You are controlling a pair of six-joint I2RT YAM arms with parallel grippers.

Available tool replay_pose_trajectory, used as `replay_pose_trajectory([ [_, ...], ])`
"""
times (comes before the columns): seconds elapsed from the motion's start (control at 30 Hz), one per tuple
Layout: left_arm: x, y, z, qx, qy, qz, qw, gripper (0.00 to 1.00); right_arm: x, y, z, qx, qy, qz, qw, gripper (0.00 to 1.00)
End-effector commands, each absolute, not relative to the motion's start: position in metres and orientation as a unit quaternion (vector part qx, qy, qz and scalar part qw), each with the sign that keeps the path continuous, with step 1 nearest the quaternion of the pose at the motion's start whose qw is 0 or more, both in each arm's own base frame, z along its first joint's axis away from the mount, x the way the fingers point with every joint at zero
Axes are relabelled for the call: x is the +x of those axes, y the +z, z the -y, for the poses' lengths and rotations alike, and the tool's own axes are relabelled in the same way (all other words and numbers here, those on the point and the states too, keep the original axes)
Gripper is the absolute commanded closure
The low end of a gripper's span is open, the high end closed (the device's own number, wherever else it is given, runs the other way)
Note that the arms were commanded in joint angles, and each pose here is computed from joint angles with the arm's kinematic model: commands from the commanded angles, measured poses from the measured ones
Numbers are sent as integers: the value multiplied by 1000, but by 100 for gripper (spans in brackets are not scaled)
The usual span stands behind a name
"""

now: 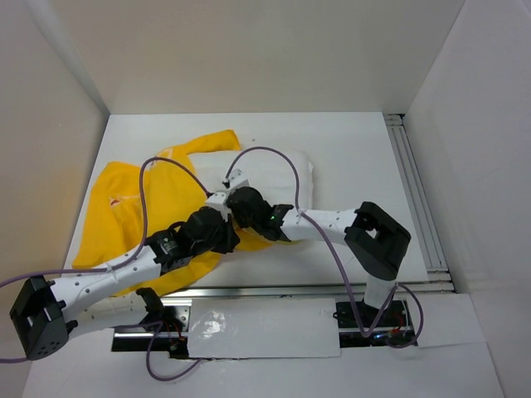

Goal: Put the pillow into the pillowcase

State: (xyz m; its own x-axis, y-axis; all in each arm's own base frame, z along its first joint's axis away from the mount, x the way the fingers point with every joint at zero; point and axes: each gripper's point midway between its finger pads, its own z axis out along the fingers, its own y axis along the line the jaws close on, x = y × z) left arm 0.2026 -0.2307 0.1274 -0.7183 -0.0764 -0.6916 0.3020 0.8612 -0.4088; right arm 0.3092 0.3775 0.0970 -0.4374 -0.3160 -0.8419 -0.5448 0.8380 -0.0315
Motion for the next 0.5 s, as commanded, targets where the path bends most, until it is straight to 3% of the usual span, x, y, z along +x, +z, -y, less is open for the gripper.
replay_pose_trajectory([
  [0.0,187,178,274,93,-353,-862,351,90,288,83,-366,-259,146,-853,430,62],
  [0.03,186,171,273,93,-345,-869,343,82,282,94,-361,-259,157,-848,434,56],
  [0.07,187,176,274,93,-345,-869,343,70,280,102,-361,-259,169,-843,439,42],
  [0.13,189,177,270,89,-324,-880,337,59,279,122,-359,-257,180,-833,456,33],
  [0.17,193,191,269,83,-321,-877,347,55,277,141,-356,-256,188,-824,470,20],
  [0.2,199,191,263,73,-300,-883,355,47,277,148,-353,-265,185,-819,475,14],
  [0.3,207,204,249,53,-252,-897,360,32,279,180,-342,-260,190,-805,498,10],
  [0.33,216,208,241,35,-224,-899,374,18,284,189,-337,-252,188,-805,503,8],
  [0.4,234,216,227,5,-163,-908,386,0,289,207,-328,-239,196,-799,515,7],
  [0.47,250,216,207,-32,-111,-920,373,0,302,218,-315,-217,197,-800,523,0],
])
